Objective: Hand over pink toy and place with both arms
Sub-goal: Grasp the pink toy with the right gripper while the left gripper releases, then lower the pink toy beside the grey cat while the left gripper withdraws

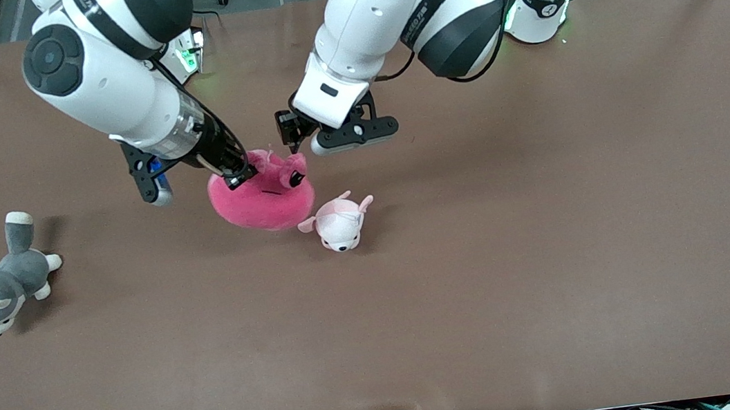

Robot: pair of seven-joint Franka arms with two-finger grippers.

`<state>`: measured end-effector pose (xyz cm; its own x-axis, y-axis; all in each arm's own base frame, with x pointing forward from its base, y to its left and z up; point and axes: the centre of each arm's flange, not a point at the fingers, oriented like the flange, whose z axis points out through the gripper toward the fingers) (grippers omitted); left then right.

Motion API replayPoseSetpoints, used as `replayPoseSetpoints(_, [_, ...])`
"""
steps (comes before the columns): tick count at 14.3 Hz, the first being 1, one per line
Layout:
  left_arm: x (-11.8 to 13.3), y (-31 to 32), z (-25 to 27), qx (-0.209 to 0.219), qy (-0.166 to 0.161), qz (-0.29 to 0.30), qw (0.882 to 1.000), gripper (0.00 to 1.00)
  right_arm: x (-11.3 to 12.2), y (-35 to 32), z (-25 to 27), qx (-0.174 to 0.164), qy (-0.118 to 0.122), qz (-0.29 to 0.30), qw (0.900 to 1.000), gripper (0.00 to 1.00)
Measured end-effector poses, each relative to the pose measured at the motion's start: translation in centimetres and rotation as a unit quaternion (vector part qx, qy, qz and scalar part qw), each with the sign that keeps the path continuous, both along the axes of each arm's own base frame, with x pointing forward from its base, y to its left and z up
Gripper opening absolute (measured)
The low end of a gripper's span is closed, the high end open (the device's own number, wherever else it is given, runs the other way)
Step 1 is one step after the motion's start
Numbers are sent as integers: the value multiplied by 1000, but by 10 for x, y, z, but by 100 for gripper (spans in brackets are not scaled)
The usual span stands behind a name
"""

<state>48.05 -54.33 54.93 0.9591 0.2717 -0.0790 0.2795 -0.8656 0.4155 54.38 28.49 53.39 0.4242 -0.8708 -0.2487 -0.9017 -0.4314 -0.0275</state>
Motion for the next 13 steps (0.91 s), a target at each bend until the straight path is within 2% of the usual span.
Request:
replayPoseSetpoints(2, [-4,7,18,1,-6,0,1000,85,11,-29,-5,-1,2,21,1000,14])
replayPoseSetpoints(4, [-11,22,37,20,1,-3,1000,100,24,-66,-20,-2,5,33,999,14])
replayPoseSetpoints(9, [-19,87,85,85,24,-26,996,100,44,-179,-79,4,5,76,997,14])
replayPoseSetpoints(13, [-17,162,119,118,13,-66,991,100,34,-251,-137,12,11,105,994,11])
